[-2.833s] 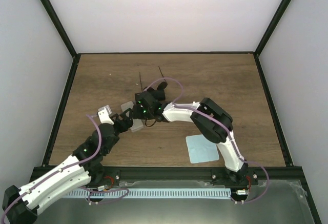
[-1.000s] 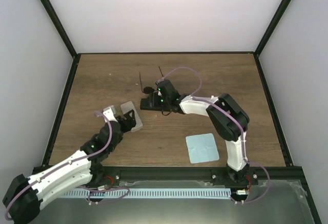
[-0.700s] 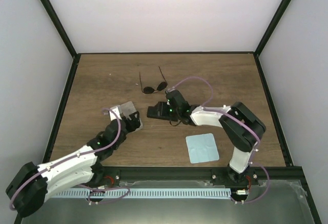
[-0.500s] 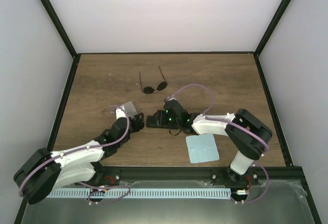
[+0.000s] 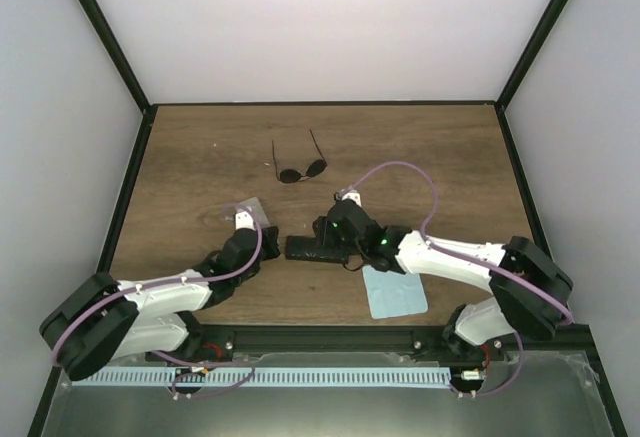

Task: Organize the sunglasses
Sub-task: Open the sunglasses case at the center of the board.

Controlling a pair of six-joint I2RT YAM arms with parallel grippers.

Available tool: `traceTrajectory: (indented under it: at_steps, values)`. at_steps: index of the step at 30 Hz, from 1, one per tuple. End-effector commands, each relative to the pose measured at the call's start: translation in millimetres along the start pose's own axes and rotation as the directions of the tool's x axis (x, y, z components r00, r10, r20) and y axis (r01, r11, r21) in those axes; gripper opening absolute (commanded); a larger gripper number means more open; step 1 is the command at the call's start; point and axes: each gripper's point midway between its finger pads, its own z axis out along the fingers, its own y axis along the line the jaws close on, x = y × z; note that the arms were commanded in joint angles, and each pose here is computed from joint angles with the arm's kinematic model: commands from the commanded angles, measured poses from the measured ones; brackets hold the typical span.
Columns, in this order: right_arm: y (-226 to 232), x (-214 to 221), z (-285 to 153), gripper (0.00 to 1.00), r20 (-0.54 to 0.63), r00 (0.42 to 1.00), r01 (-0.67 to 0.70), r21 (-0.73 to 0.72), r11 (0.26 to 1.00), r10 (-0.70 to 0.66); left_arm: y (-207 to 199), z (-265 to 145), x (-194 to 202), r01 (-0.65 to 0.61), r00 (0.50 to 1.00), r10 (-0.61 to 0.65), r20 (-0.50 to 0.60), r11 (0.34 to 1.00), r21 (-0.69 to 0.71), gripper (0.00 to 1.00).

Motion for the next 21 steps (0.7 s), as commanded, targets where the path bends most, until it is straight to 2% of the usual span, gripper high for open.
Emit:
traceTrajectory:
  at_steps: [1, 4, 7, 13, 15, 21]
  values:
    - [-15, -17, -4, 0.62, 0.047, 0.993, 0.103, 0.122, 0.987, -0.11, -13, -3, -2, 0.028, 1.0, -0.028, -0.003, 0.998, 0.062, 0.04]
    - [-34, -12, 8, 0.66, 0.013, 0.992, 0.117, 0.212, 0.97, -0.122, -8, -6, 5, 0.03, 0.999, -0.029, -0.025, 0.998, 0.06, 0.18]
    - [-62, -12, 17, 0.67, -0.013, 0.998, 0.062, 0.248, 0.967, -0.06, -11, -10, 19, 0.03, 0.997, -0.022, -0.081, 0.994, 0.103, 0.22]
    - [-77, -22, 28, 0.65, -0.025, 1.0, -0.006, 0.158, 0.987, 0.01, 7, -21, 51, 0.023, 0.992, -0.014, -0.126, 0.997, 0.069, 0.14]
    - [-80, -23, 37, 0.64, -0.05, 0.999, -0.007, 0.142, 0.99, 0.014, 13, -26, 57, 0.019, 0.992, -0.012, -0.128, 0.998, 0.054, 0.05]
    - [-81, -5, 58, 0.55, -0.133, 0.991, -0.006, 0.101, 0.995, 0.02, 11, -40, 61, -0.003, 0.992, 0.011, -0.123, 0.998, 0.06, 0.04]
